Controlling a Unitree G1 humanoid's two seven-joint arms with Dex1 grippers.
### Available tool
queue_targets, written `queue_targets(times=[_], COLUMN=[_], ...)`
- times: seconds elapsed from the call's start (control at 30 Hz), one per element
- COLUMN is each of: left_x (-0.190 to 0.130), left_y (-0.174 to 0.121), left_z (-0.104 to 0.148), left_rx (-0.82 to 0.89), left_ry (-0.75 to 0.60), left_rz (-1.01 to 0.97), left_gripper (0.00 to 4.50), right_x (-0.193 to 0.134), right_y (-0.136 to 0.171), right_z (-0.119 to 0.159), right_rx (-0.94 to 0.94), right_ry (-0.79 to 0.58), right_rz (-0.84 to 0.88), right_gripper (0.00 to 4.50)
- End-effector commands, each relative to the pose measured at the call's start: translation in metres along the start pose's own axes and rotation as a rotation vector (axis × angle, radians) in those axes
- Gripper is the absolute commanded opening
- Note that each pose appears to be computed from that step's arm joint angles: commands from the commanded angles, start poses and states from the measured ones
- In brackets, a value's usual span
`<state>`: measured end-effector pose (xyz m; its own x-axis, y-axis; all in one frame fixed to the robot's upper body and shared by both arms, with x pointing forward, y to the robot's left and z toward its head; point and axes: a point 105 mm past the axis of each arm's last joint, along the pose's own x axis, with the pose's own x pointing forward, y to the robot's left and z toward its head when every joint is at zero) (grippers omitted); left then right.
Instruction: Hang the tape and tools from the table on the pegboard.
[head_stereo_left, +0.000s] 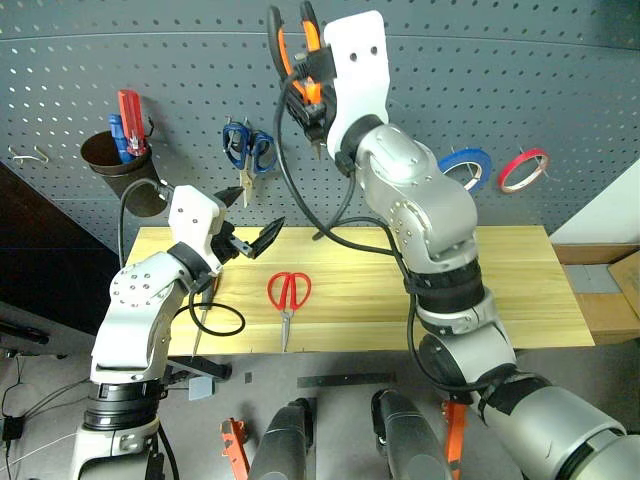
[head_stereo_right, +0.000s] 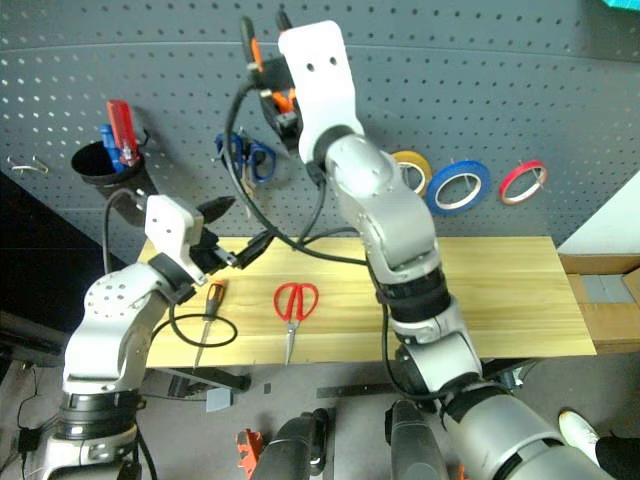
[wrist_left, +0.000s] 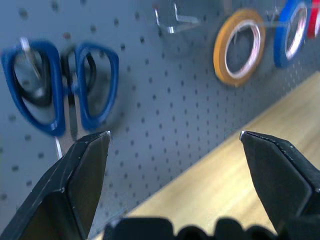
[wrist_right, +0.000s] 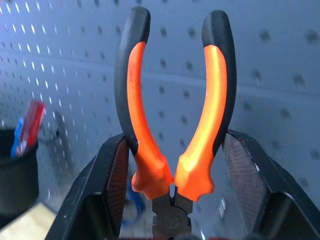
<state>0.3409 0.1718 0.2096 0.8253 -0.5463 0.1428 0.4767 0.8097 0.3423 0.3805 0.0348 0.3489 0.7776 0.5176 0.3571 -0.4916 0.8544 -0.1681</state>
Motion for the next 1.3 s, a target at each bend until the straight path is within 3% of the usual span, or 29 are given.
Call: queue_targets(times=[0.03, 0.4, 1.0, 1.23, 1.3], left_x=[0.009, 0.036, 0.050, 0.055, 0.054], left_y=[-0.004, -0.012, -0.019, -0.027, -0.029], left_z=[0.019, 0.026, 0.016, 0.007, 0.005], left_rx=[0.013, 0.026, 0.012, -0.003, -0.012], left_ry=[-0.071, -0.120, -0.130, -0.099, -0.086], left_rz=[-0.005, -0.034, -0.050, -0.071, -0.074], left_gripper=[4.50, 4.50, 4.50, 4.50, 4.50], right_x=[0.011, 0.025, 0.006, -0.005, -0.012], right_y=[-0.013, -0.052, -0.061, -0.067, -0.067], right_z=[0.031, -0.009, -0.090, -0.108, -0.113], right_rx=[-0.048, -0.182, -0.199, -0.185, -0.174], right_ry=[-0.147, -0.120, 0.087, 0.217, 0.261], right_rz=[-0.016, -0.104, -0.133, -0.128, -0.107], right_gripper=[2.35, 2.35, 2.35, 4.48, 4.48])
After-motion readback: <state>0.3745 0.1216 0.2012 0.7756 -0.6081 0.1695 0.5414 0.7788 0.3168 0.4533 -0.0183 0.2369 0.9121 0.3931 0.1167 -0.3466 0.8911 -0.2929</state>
